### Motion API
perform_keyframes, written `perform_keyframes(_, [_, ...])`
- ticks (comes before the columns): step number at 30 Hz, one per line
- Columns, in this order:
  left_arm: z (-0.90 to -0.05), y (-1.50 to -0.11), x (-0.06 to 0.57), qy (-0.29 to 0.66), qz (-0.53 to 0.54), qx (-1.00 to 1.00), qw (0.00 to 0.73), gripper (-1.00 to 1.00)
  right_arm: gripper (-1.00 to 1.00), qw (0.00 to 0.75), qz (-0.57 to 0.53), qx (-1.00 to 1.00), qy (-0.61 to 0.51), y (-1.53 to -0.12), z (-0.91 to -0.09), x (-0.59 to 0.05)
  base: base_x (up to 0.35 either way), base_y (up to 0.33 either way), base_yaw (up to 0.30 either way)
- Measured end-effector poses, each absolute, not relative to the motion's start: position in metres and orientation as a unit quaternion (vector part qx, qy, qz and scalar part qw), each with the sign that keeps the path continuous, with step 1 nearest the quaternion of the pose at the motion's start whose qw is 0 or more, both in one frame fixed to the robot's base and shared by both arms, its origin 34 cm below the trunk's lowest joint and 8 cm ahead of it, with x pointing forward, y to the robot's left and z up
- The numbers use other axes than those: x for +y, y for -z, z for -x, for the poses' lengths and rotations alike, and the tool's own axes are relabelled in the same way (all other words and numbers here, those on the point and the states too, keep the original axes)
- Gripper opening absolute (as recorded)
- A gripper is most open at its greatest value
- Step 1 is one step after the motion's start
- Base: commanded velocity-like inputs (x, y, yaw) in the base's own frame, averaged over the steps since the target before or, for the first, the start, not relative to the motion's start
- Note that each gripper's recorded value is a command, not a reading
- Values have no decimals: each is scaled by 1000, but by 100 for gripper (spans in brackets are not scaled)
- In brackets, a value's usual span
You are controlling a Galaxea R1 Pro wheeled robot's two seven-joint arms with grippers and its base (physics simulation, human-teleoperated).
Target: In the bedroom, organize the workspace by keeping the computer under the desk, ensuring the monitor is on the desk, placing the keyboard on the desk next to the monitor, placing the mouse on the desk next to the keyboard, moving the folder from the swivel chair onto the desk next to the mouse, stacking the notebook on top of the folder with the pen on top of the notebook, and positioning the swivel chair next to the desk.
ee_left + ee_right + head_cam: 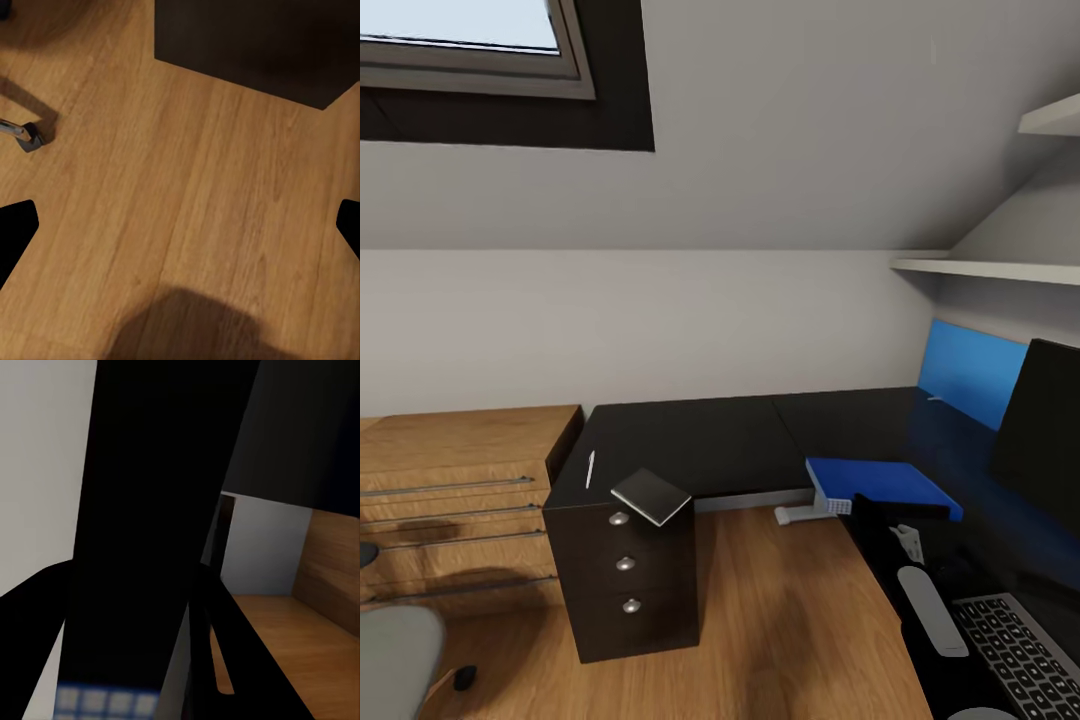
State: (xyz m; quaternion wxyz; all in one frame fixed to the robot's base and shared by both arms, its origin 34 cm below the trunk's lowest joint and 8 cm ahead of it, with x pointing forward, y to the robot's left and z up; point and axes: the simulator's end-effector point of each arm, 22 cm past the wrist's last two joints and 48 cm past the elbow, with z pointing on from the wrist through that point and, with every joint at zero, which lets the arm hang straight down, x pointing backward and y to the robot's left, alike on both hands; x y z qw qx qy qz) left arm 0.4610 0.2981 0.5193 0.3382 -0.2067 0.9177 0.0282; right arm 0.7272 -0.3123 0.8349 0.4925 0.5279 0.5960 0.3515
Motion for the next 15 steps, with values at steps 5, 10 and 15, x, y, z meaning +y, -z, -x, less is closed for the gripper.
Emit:
perform_keyframes(5, [-459,-517,298,-29,206,919,335,100,-100,491,-529,598,-350,-831,-728,-312,0,0,0])
perform_keyframes(10, [-457,-515,298,-30,206,920,331,100,-100,488,-530,600,-348,-826,-728,-312,0,0,0])
perform_keyframes(15, [-455,-513,298,-30,206,921,329,100,-100,487,-530,601,-347,-824,-728,-312,0,0,0])
